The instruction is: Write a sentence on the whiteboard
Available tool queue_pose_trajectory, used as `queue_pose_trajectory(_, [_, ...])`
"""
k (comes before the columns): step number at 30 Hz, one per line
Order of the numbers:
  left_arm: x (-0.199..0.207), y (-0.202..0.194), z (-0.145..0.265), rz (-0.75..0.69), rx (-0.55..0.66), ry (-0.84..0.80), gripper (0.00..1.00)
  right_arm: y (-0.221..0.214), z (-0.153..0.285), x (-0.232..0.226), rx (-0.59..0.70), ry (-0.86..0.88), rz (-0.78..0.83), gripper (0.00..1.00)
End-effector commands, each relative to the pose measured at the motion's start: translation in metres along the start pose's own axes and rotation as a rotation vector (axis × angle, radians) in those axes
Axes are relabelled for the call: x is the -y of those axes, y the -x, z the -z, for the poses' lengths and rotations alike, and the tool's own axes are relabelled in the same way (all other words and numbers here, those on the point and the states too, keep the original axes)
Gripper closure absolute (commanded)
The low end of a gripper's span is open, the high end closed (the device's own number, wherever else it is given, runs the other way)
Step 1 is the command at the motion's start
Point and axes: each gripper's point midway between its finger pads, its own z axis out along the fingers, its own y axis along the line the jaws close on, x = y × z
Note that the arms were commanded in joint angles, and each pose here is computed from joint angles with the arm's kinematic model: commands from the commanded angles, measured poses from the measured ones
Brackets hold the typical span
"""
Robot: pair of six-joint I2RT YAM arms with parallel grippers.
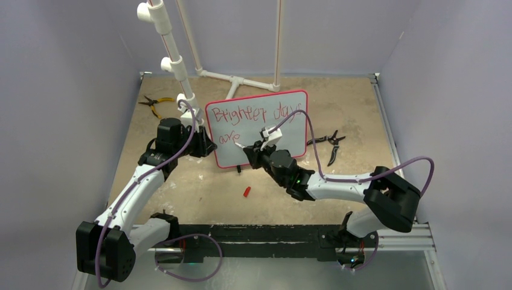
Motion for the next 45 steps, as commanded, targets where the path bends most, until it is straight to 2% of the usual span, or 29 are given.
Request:
queue_pose_trajectory(1, [0.001, 0.005, 0.001, -0.013, 0.032, -0.011, 0.74, 0.000, 0.003, 0.007, 0.000, -0.023, -0.013, 1.00])
queue_pose_trajectory(16, [0.000, 0.007, 0.002, -0.016, 0.041, -0.005, 0.74, 0.005, 0.013, 0.019, 0.002, -0.080, -0.038, 1.00])
queue_pose_trajectory(27, [-0.001, 0.008, 0.003, -0.016, 0.047, 0.004, 0.74, 0.043, 0.034, 0.002, 0.087, 0.027, -0.054, 1.00])
queue_pose_trajectory(36, [-0.001, 0.007, 0.002, -0.016, 0.044, 0.001, 0.74, 0.070, 0.032, 0.022, 0.141, -0.031, -0.015, 1.00])
queue_pose_trajectory(45, [-0.001, 0.007, 0.002, -0.016, 0.042, 0.001, 0.74, 0.079, 0.024, 0.043, 0.158, -0.047, -0.020, 1.00])
